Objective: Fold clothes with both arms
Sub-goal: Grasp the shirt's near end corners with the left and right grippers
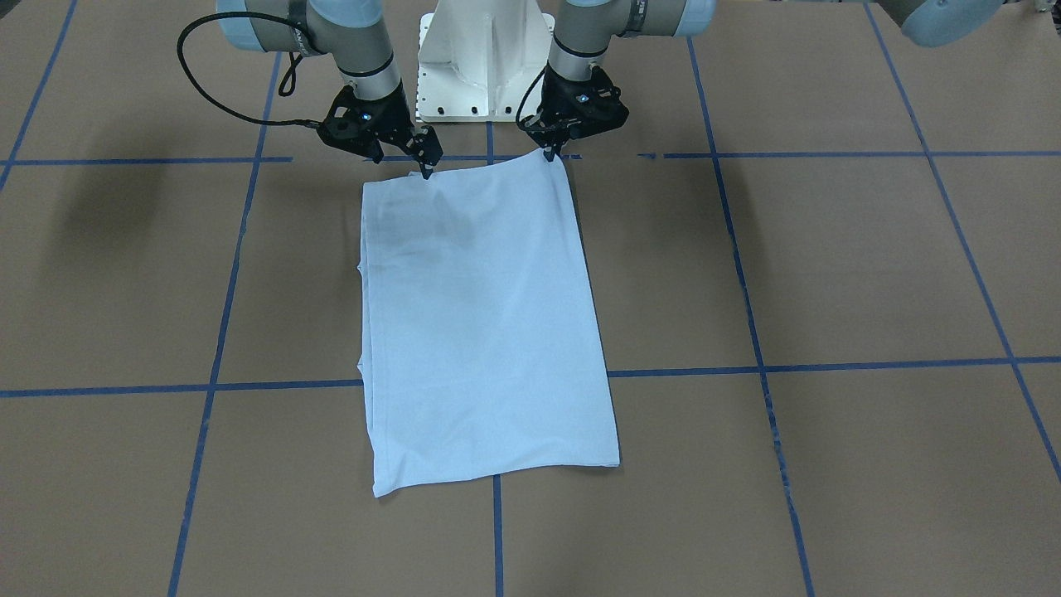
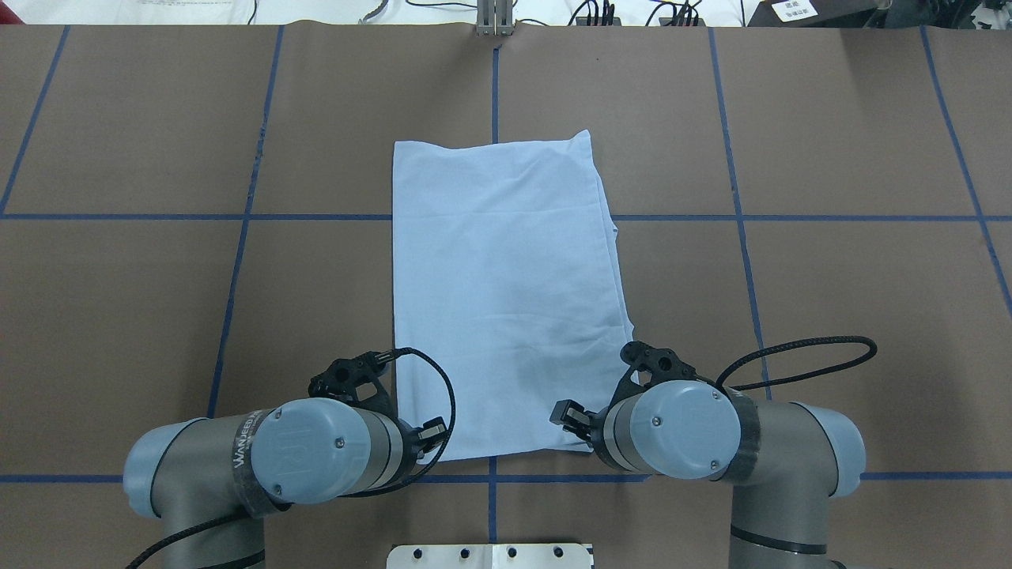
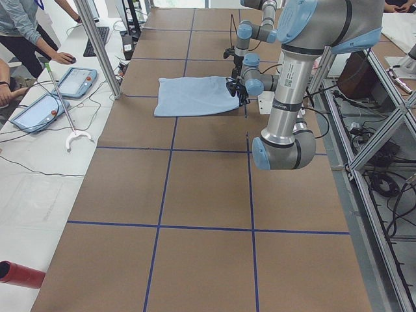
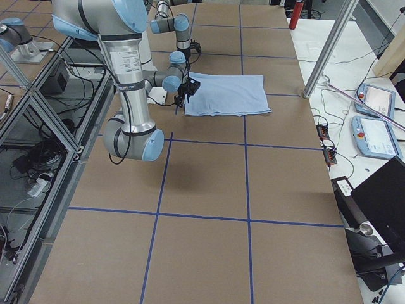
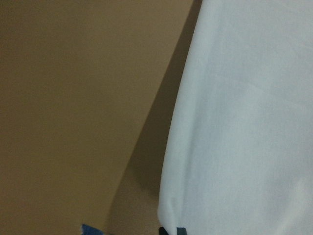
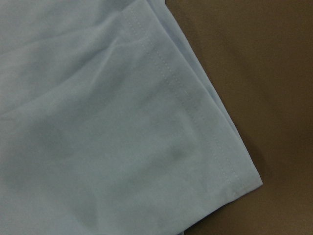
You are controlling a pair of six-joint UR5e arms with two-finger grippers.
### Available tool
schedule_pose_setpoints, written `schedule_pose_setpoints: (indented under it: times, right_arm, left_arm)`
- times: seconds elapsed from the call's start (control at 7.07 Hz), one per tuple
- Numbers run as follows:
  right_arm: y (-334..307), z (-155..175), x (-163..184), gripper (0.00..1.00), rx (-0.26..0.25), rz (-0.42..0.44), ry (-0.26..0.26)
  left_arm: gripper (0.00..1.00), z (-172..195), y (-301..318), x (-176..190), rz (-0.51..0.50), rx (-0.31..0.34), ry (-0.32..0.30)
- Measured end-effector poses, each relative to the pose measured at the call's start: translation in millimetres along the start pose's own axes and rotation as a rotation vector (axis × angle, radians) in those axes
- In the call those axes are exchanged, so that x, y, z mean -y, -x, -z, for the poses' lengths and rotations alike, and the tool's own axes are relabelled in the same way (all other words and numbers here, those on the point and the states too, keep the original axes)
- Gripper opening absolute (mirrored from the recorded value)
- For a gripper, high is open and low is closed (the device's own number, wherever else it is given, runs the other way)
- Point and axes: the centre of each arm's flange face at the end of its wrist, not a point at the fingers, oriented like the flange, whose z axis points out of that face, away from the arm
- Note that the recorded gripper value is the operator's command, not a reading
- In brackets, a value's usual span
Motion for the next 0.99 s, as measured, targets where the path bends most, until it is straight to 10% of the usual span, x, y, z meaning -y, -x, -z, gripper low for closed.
schedule_pose_setpoints:
  times: [0.71, 0.99]
  right_arm:
    - [-1.3, -20.6, 8.8, 1.0, -0.035, -0.031, -0.032]
    - [-2.7, -23.8, 9.3, 0.26, -0.043, -0.032, -0.034]
  left_arm:
    - [0.0, -0.1, -1.0, -3.0, -0.004, -0.002, 0.005]
    - [0.0, 0.6, -1.3, -3.1, -0.004, -0.003, 0.005]
